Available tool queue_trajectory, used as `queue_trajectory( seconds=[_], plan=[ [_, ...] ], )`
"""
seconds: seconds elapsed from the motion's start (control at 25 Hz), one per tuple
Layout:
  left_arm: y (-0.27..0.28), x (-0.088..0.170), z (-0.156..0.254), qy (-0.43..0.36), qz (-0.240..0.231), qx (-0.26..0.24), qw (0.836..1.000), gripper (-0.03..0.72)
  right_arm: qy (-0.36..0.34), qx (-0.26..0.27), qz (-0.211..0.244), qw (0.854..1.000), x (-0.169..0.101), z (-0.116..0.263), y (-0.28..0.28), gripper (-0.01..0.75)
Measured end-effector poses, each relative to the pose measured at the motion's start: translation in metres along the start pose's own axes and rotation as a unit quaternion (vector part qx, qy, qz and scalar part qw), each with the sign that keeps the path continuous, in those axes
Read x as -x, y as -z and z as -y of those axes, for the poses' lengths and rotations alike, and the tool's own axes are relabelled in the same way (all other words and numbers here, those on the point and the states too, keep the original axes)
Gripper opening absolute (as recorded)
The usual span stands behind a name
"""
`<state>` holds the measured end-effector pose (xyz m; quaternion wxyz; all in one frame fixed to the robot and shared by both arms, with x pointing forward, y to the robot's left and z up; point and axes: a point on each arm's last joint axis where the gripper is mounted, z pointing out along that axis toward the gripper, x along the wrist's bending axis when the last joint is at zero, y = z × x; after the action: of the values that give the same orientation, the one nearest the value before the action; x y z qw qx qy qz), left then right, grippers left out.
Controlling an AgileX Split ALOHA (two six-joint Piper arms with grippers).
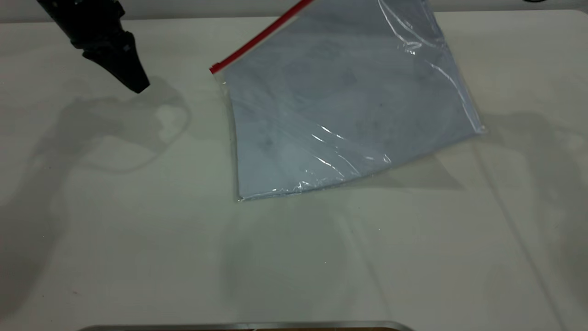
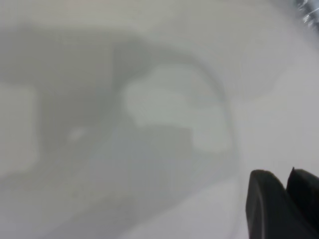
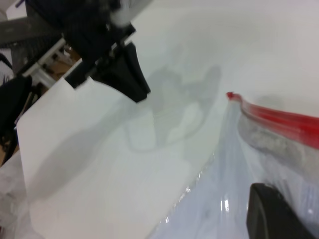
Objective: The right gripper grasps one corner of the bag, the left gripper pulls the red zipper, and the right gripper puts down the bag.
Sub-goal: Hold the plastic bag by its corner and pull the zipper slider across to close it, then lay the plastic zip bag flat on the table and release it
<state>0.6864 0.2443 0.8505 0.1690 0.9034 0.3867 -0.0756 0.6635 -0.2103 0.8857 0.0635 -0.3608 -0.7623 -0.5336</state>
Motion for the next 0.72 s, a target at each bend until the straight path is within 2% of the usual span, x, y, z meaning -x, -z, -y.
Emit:
queue_trajectory(
  seconds=[0.24,0.44,0.6,0.72],
  plan=[
    [0.043,0.018,-0.02,0.014,0.01,0.074,0.997,0.232,-0.053,-0.033,0.016,0.998,0.023,0.04,-0.023,0.033],
    [0.088,0.04,-0.034,0.005,0.028,0.136,0.99,0.26,-0.095,-0.068,0.055,0.992,0.041,0.076,-0.04,0.061],
    [0.114,0.058,-0.039,-0.004,0.052,0.164,0.985,0.263,-0.089,-0.11,0.078,0.987,0.045,0.088,-0.043,0.169],
    [0.132,0.071,-0.039,-0.012,0.073,0.175,0.982,0.263,-0.039,-0.174,0.149,0.973,0.053,0.09,-0.034,0.244]
  ],
)
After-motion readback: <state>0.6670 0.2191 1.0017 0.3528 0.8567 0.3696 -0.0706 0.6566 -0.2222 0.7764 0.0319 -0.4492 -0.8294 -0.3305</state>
